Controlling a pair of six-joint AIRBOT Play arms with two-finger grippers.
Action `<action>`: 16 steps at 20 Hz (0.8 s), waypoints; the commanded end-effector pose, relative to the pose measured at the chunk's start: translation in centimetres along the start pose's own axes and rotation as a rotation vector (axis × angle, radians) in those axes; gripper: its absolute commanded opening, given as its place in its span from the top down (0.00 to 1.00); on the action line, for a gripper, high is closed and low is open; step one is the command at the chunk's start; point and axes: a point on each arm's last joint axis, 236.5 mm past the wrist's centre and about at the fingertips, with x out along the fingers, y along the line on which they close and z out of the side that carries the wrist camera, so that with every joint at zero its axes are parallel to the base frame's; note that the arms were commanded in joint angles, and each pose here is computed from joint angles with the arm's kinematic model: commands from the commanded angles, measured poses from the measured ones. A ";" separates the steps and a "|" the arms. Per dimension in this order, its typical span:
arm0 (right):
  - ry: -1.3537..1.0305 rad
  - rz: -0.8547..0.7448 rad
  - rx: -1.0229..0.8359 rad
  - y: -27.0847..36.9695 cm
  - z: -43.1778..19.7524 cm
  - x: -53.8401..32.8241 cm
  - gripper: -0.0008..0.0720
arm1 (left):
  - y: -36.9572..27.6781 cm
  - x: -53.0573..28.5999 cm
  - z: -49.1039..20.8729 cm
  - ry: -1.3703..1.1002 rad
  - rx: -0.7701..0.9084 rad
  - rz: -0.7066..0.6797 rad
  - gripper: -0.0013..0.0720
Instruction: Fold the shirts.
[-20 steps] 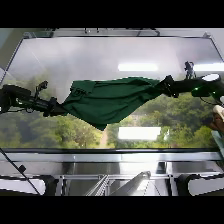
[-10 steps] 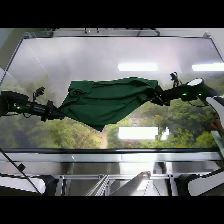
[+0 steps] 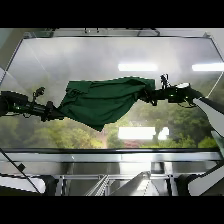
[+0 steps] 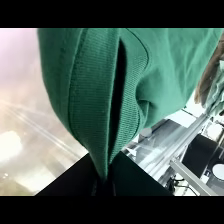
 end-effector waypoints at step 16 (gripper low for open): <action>-0.962 0.159 -1.014 33.6 -14.6 -40.0 0.96 | -41.5 -24.3 -12.2 -0.738 1.198 0.062 0.95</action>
